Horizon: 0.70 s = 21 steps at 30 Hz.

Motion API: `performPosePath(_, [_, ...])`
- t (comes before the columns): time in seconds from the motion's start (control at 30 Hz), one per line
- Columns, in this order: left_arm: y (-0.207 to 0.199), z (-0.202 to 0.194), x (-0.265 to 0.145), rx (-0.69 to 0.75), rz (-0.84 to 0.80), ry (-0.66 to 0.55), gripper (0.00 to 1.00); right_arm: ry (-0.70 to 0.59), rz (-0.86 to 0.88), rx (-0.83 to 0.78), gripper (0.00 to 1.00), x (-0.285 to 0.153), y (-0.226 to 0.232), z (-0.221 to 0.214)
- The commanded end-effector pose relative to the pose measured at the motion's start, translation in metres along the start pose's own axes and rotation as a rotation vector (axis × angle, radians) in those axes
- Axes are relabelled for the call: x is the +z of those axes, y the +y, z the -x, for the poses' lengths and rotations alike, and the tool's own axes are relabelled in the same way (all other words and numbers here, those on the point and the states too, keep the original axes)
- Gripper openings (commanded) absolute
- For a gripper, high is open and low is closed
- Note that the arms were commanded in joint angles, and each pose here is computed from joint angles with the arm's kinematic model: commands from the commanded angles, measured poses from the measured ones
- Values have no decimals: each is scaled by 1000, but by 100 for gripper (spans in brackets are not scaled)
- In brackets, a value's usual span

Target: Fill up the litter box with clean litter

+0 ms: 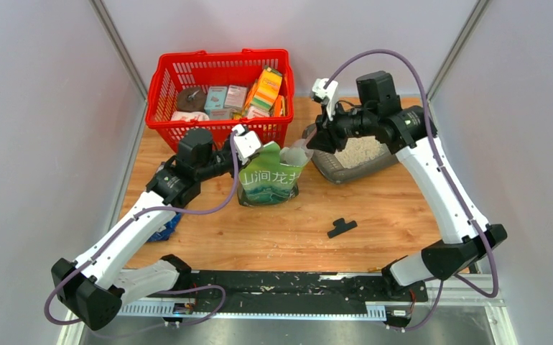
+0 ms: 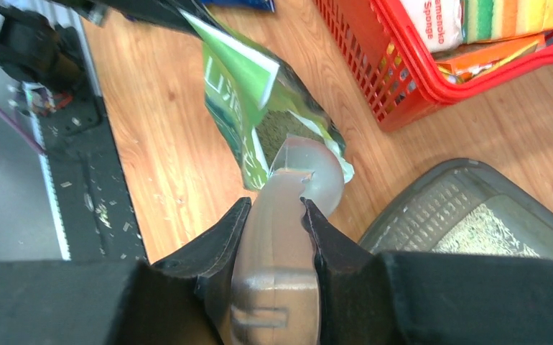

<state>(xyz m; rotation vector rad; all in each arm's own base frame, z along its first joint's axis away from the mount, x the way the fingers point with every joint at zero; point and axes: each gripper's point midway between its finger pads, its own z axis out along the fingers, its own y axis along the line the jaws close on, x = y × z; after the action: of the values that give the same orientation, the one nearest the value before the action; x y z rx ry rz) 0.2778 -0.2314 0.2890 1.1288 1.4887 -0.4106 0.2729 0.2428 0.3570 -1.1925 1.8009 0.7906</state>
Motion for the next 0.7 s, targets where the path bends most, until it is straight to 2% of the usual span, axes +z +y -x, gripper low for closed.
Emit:
performPosePath(0.0, [25, 84, -25, 73, 109, -277, 0, 70, -83, -113, 0, 16, -21, -23])
performPosePath(0.13, [32, 93, -30, 4, 151, -300, 0, 125, -167, 26, 0, 47, -39, -38])
performPosePath(0.17, [35, 96, -33, -50, 167, -308, 0, 117, -263, 137, 0, 47, -52, -35])
performPosePath(0.27, [35, 106, -42, -141, 183, -350, 0, 88, -431, 290, 0, 49, -73, -34])
performPosePath(0.47, [48, 129, -50, -252, 235, -424, 0, 52, -604, 322, 0, 50, -72, -16])
performPosePath(0.57, [59, 142, -50, -235, 266, -459, 0, 39, -626, 313, 0, 61, -72, -7])
performPosePath(0.67, [66, 147, -46, -187, 284, -466, 0, 101, -610, 297, 0, 76, -75, -17])
